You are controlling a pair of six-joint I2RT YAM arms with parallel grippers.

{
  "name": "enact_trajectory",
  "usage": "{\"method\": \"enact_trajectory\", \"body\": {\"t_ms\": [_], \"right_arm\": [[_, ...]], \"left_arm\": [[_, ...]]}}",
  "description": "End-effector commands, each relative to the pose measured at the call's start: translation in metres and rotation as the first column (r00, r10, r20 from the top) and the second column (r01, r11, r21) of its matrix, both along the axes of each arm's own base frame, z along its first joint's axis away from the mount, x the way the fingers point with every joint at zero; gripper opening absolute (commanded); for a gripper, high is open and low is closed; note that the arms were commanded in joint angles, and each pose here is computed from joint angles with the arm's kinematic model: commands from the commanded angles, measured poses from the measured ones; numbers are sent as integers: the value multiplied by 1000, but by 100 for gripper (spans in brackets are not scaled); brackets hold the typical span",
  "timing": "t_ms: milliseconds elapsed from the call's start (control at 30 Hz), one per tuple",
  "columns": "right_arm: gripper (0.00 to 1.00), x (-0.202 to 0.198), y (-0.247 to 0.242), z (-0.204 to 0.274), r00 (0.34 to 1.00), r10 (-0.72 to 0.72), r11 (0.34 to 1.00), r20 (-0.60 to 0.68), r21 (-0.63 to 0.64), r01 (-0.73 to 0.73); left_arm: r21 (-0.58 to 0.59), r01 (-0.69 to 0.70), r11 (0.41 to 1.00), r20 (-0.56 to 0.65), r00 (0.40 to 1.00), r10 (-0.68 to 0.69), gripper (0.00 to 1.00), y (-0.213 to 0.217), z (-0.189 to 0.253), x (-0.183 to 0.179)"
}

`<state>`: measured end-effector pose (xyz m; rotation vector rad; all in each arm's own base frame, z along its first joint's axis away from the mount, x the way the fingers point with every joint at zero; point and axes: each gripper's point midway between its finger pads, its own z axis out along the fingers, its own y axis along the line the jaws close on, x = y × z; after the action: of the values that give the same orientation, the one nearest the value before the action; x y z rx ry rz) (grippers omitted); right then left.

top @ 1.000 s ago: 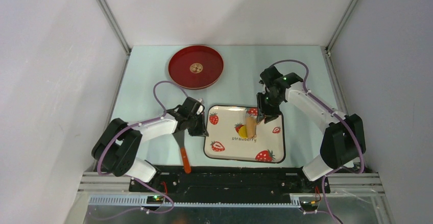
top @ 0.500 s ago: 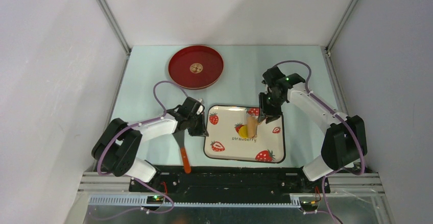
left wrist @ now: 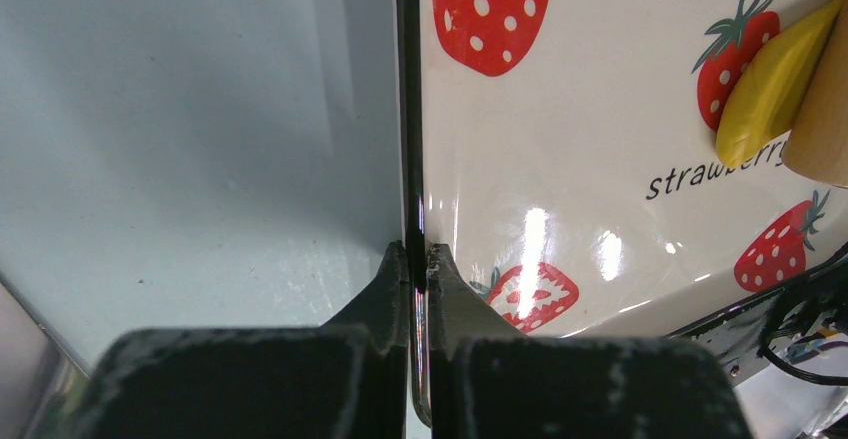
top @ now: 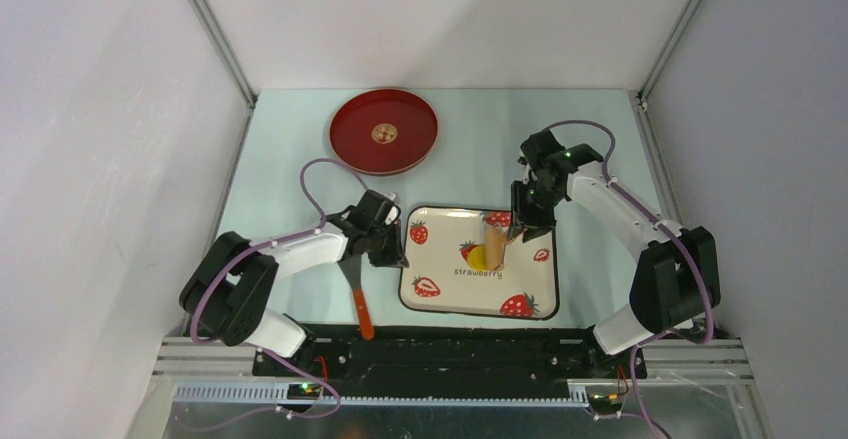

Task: Roll out the dumpling wrappers from the dough

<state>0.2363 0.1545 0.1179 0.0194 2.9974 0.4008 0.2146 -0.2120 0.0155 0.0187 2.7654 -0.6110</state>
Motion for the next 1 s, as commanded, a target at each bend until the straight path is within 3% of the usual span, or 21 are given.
{"method": "enact_trajectory", "body": {"t_ms": [0,967], "right_arm": [[0,-23,-90,-37,994,-27,906,-104,-423,-20],[0,-30,-106,-40,987,-103,882,-123,-469,33]], "left_arm": [[193,16,981,-90,996,1,0,40,-32,-27],[192,0,981,-91,996,17,0,42,-32,-26]]}}
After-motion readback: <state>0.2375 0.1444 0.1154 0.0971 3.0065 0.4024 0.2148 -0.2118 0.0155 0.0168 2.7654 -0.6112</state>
